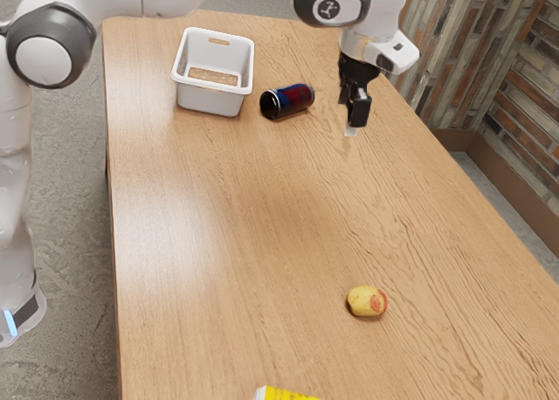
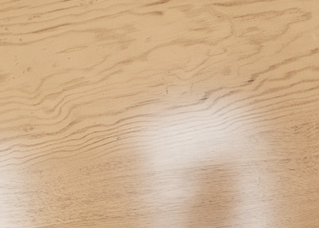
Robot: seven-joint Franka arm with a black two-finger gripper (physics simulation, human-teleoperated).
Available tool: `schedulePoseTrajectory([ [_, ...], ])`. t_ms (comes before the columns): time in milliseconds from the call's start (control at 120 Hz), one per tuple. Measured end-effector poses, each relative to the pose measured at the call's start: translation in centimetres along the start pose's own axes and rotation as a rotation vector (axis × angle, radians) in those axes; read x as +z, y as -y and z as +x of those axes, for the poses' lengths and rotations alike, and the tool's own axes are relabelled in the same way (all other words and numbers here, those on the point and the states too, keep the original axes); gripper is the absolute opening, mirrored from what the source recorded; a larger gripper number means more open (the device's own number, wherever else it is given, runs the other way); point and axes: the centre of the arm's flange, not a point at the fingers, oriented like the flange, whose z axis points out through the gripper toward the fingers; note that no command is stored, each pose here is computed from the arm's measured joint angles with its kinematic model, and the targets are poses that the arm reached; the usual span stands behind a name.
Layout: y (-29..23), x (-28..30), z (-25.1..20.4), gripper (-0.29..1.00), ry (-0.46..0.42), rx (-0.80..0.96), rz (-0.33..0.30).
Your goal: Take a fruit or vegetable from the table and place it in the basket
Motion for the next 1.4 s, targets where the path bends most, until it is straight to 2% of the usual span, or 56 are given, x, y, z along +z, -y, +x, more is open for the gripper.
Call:
schedulePoseTrajectory([
  [142, 0.1, 1.2, 0.0, 0.70, 0.030, -0.024, -0.002],
  [300, -1.6, 3.0, -0.3, 0.70, 0.133, -0.053, -0.011],
  [383, -3.9, 2.7, -0.6, 0.70, 0.160, -0.021, -0.008],
  [483, -5.7, 5.2, 0.0, 0.70, 0.176, 0.032, -0.012],
  [567, -6.7, 8.6, 2.5, 0.70, 0.176, 0.069, -0.039],
  [700, -11.9, 10.8, 5.0, 0.70, 0.151, 0.178, -0.098],
  [925, -18.2, 12.8, 4.6, 0.70, 0.160, 0.289, -0.164],
  [1400, -22.8, 17.5, 3.8, 0.70, 0.188, 0.265, -0.287],
])
